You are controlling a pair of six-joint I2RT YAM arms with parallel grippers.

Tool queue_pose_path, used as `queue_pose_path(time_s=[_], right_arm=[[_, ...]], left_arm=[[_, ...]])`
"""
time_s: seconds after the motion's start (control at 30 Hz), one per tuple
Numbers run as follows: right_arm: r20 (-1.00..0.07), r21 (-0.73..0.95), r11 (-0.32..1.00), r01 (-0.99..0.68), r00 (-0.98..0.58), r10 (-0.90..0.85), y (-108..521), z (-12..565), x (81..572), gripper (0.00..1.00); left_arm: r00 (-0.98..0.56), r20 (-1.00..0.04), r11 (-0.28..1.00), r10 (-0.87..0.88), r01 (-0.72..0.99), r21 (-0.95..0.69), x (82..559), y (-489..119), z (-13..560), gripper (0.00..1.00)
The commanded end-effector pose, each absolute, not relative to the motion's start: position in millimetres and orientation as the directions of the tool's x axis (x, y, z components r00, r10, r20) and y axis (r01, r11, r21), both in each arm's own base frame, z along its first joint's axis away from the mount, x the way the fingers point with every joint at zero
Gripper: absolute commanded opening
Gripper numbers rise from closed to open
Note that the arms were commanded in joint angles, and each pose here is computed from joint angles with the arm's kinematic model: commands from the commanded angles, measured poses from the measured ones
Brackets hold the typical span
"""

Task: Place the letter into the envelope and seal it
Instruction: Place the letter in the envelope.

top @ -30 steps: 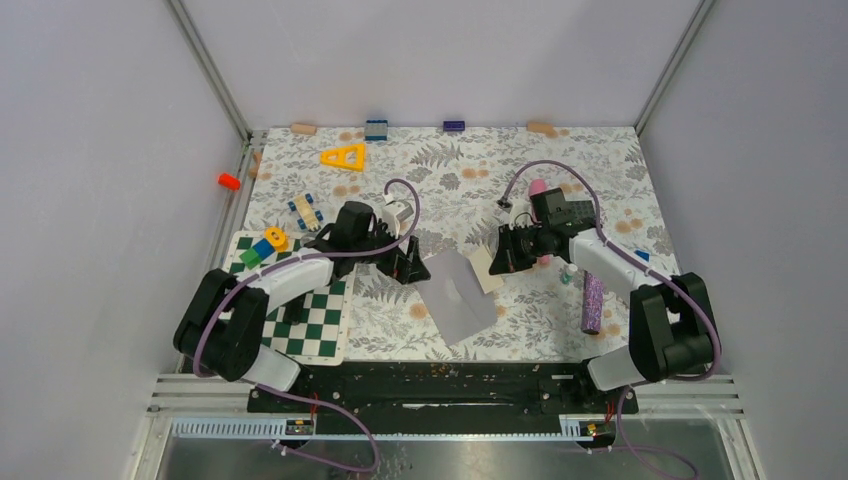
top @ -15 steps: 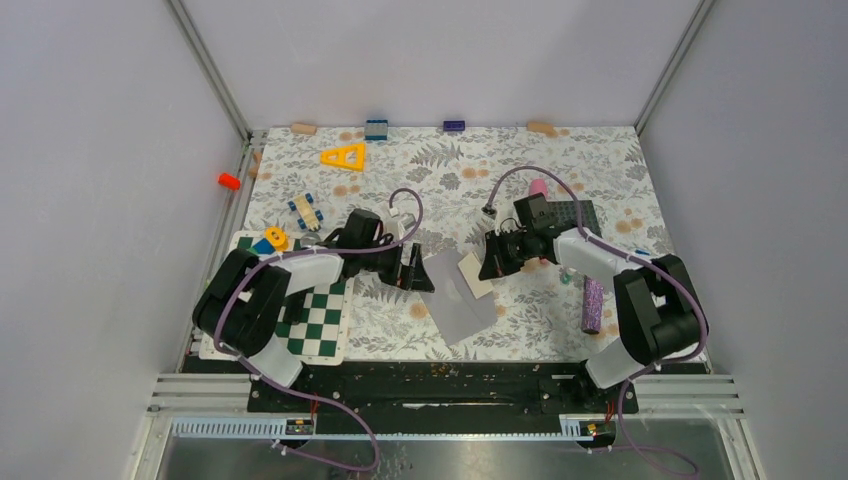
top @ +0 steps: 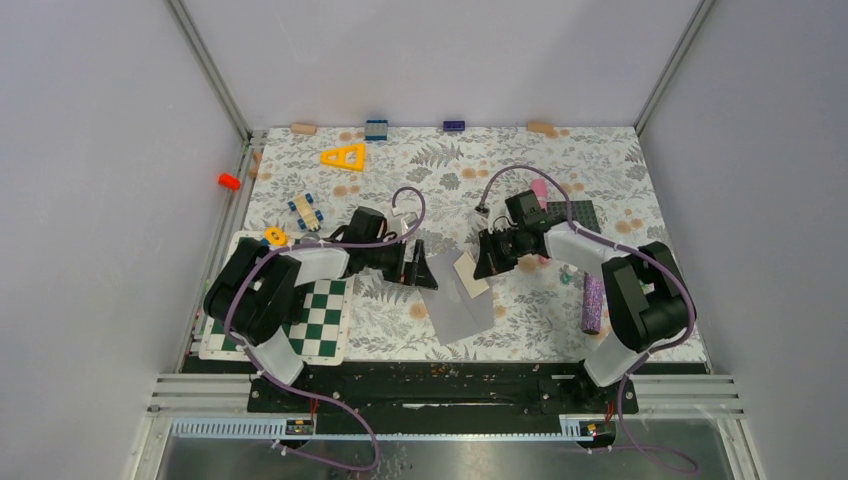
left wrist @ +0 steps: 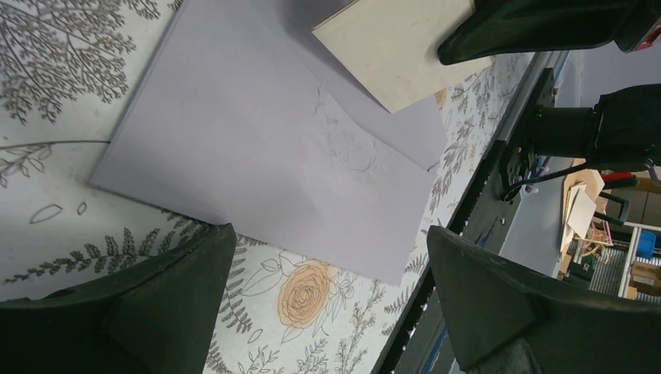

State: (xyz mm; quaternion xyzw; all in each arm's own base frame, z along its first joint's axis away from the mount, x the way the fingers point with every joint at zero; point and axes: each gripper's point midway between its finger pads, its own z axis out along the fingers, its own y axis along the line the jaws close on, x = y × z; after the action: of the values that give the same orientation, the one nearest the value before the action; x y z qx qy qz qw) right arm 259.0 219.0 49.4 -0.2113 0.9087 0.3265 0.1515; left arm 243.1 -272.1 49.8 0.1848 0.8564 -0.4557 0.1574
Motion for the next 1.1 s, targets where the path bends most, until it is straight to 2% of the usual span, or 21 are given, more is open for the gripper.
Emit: queue_pose_path(time_s=[0.0, 0.2, 0.4, 0.63, 0.8, 1.07], right_arm=[[-0.419, 0.532, 0.697, -0.481, -0.865, -0.277, 229, 54, 272, 0.0], [-0.388, 0.539, 0.721, -0.435, -0.888, -0.246, 232, 49, 281, 0.0], [-0.372, 0.527, 0.754, -0.393, -0.904, -0.211, 232, 46, 292, 0.0], [-0.403, 0.549, 0.747, -0.374, -0.902, -0.155, 234, 64, 308, 0.0], [-0.448, 0.57, 0.713, -0.409, -0.882, -0.147, 227, 88, 292, 0.0], [-0.296, 0.599, 0.722, -0.346, -0.934, -0.202, 214, 67, 250, 0.0]], left_arm=[[-0.869, -0.474, 0.544, 0.14, 0.468, -0.697, 267, -278, 53, 0.99], [-0.886, -0.452, 0.589, 0.102, 0.42, -0.69, 285, -283, 45, 0.99], [-0.873, -0.484, 0.616, 0.061, 0.415, -0.67, 299, -283, 48, 0.99], [-0.848, -0.528, 0.612, 0.037, 0.437, -0.659, 310, -285, 64, 0.99], [-0.832, -0.552, 0.583, 0.057, 0.476, -0.658, 302, -284, 77, 0.99], [-0.843, -0.533, 0.559, 0.067, 0.474, -0.68, 294, -285, 79, 0.99]])
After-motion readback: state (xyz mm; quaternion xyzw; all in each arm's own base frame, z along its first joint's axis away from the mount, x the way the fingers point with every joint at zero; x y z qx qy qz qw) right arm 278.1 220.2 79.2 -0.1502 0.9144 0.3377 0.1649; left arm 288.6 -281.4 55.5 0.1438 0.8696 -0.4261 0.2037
